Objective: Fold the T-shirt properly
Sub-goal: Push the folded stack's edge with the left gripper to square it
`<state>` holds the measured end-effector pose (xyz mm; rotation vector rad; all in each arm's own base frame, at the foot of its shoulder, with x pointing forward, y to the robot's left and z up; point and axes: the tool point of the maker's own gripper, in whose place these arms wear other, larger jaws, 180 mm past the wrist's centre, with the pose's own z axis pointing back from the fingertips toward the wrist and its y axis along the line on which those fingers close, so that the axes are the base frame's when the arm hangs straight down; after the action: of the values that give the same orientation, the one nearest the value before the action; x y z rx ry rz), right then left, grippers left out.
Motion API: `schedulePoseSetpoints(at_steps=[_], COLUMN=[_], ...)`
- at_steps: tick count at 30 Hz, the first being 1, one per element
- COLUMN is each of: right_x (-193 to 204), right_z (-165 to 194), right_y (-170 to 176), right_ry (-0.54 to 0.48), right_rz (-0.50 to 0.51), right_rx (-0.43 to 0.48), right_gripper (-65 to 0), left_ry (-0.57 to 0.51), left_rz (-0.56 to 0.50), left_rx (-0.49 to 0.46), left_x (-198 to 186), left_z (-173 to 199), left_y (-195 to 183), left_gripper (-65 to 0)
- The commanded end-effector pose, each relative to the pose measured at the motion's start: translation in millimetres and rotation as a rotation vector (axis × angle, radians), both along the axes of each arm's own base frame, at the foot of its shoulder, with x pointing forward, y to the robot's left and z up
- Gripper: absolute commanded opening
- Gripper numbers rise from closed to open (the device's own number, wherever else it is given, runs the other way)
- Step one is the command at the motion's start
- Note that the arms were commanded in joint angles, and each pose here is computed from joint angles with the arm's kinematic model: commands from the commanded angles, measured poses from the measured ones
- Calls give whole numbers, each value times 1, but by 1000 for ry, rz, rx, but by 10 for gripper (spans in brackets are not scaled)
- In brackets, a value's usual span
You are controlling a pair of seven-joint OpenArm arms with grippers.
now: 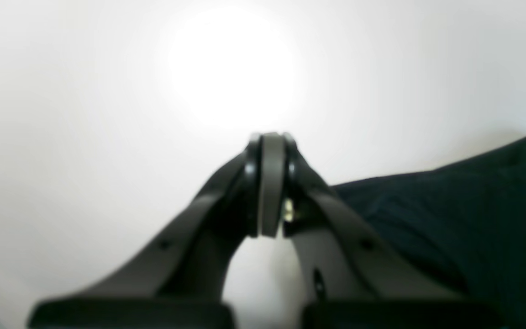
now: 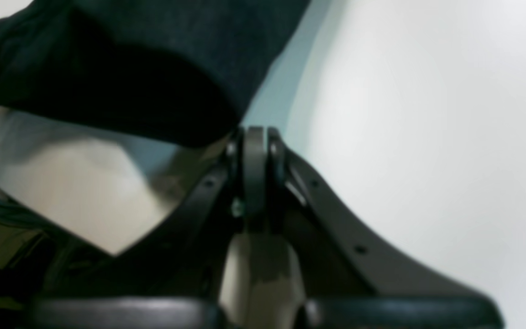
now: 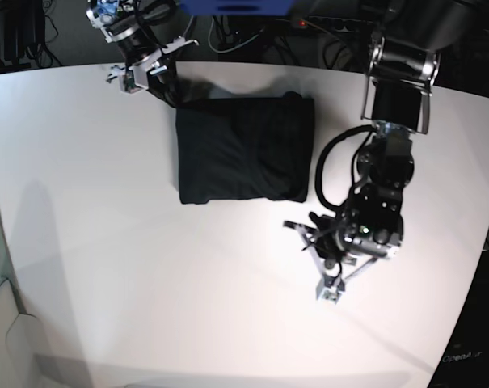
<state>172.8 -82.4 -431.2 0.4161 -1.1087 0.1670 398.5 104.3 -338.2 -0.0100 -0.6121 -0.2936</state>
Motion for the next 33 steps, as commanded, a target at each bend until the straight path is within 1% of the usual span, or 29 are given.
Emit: schedulePoseSetpoints(at_steps=[1,3,6,12,14,18,21,24,27,29,33], right_x=[7,15,22,47,51,54,52,42,35,25,7], right_z=[8,12,14,27,29,31,30,27,37,45,58], right_y=[-2,-4,-18,-46,-52,-53,-49,-29,-4,15,53], right_ry=[-38,-57,-72,-134,-144,-152,-147,-133,-144,-151,-159], right_rz=[-6,-9,-35,-94,-91,-85,-84,-50,7,51,148], right_rx=[9,5,-17,-57,-73,-77,-70,-36,-13,9,50], right_gripper=[-650,-650,-650,-650,-650,-650,-650,-650,-650,-650,-650], left_ry=[-9,34,87,186,185,173,182,194,168,142,57], left_rz=[9,7,0,-8,-12,-11,-6,4,7,12,1], left_rx=[15,34,55,52,37,20,3,-35,-66,-105,-183], left_x=[0,-19,-52,-96,-104,-110,-110,-109,-88,-71,-25], left_z=[7,-4,-24,-58,-66,-74,-83,-98,-102,-102,-78], left_y=[6,10,17,16,12,9,7,-8,-20,-34,-69], left_gripper=[-650,-650,-650,-650,-650,-650,-650,-650,-650,-650,-650])
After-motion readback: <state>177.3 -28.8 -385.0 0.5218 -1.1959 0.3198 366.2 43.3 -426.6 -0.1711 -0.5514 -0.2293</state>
